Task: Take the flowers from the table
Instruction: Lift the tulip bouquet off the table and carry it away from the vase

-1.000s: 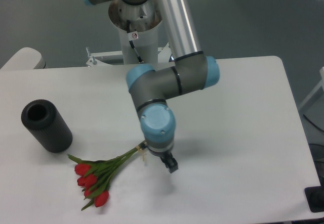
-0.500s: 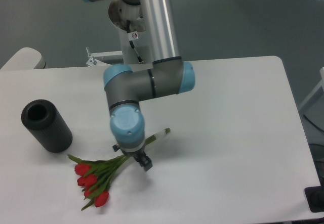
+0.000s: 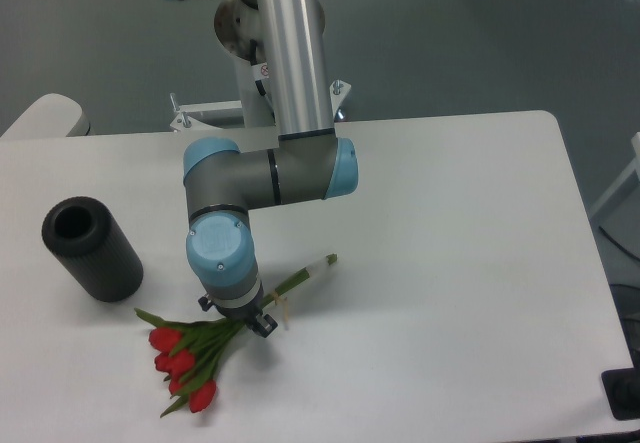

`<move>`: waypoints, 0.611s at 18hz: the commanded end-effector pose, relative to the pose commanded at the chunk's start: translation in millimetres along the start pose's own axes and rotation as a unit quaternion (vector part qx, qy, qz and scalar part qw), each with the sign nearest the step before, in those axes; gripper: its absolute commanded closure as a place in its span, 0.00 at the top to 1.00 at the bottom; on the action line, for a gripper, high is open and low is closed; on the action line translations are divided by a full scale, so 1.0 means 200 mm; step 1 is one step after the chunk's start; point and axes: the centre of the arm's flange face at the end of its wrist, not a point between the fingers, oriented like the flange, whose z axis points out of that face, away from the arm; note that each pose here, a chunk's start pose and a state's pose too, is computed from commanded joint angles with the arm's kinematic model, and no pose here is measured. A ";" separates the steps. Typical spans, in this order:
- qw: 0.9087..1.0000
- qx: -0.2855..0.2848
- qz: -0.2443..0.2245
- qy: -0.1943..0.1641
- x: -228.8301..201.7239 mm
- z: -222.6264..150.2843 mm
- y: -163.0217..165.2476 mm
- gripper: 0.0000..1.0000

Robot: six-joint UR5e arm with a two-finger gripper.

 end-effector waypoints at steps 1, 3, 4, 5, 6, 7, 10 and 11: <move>1.000 0.002 -0.001 -0.001 0.00 -0.01 0.00 0.02; 1.000 0.006 -0.005 -0.003 -0.02 -0.04 0.02 0.00; 1.000 0.008 -0.007 -0.006 -0.04 -0.07 0.03 0.00; 1.000 0.009 -0.009 -0.009 -0.07 -0.08 0.04 0.00; 1.000 0.010 -0.013 -0.014 -0.10 -0.10 0.06 0.00; 1.000 0.011 -0.016 -0.015 -0.13 -0.13 0.09 0.01; 0.999 0.020 -0.033 -0.026 -0.24 -0.21 0.16 0.01; 0.999 0.021 -0.033 -0.029 -0.25 -0.23 0.16 0.00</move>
